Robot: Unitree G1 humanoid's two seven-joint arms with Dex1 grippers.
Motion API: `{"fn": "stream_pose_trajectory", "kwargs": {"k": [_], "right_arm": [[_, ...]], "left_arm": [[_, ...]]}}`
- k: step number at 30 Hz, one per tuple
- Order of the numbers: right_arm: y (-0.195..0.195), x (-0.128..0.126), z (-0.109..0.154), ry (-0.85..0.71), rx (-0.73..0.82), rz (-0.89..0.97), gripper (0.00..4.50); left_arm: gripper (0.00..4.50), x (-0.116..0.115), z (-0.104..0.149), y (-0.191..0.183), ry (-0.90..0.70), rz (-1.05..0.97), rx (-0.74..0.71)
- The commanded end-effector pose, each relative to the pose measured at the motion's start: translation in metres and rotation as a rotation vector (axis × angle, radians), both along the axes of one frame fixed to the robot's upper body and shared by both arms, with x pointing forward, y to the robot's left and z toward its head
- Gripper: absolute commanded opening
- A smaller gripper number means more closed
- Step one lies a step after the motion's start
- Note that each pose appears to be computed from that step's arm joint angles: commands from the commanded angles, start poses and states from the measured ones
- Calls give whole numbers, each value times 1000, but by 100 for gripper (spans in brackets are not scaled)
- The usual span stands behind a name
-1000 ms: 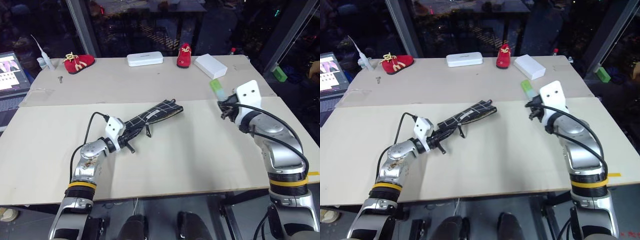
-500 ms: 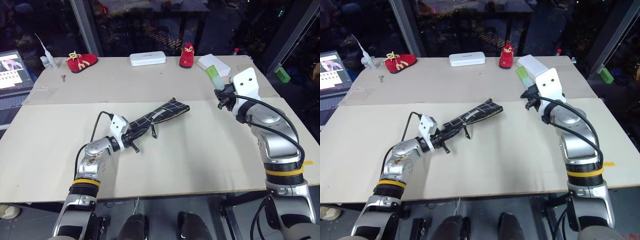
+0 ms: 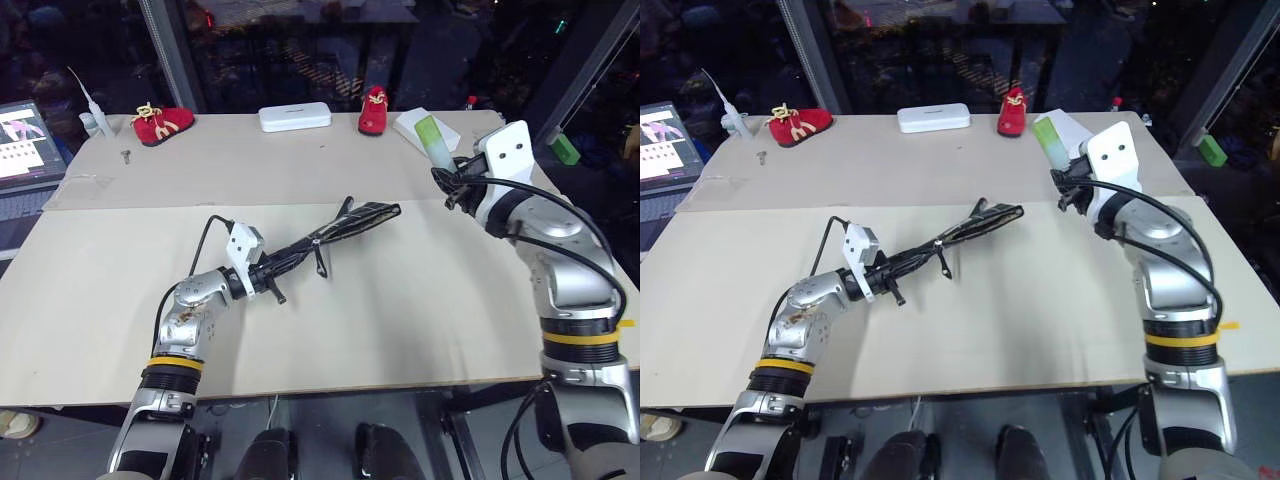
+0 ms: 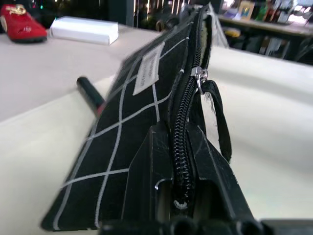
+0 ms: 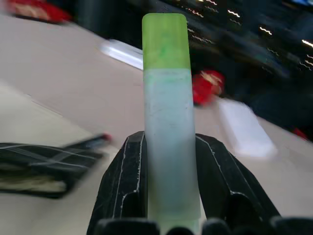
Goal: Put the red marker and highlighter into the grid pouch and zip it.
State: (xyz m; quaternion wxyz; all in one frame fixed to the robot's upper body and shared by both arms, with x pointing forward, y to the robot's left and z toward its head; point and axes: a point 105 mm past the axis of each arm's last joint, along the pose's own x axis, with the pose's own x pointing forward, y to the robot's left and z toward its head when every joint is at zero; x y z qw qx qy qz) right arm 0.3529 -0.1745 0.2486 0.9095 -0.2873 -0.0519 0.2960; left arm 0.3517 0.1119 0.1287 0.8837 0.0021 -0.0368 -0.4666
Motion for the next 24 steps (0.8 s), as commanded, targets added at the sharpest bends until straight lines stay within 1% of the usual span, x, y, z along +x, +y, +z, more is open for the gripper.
{"fn": "stream_pose_trajectory", "kwargs": {"k": [1,2,4,6,11,21,24], "right_arm": [[29,-31,-17,30,-228,247,101],[30,-32,-23,46,-265,257,101],[34,-36,-41,76,-388,302,101],[38,-40,-53,79,-488,345,101],[48,-24,-44,51,-474,337,101],[30,-10,-47,79,-575,274,101],[28,-3,-47,85,-600,239,101]], "left_arm": [[0,-2,12,6,-34,1,-21],[0,-3,12,6,-32,2,-21],[0,-3,11,6,-28,1,-21],[0,-4,10,5,-27,-2,-22],[0,-10,7,-2,-23,-24,-25],[0,-11,3,-6,-24,-39,-16],[0,-12,1,-8,-25,-49,-8]]}}
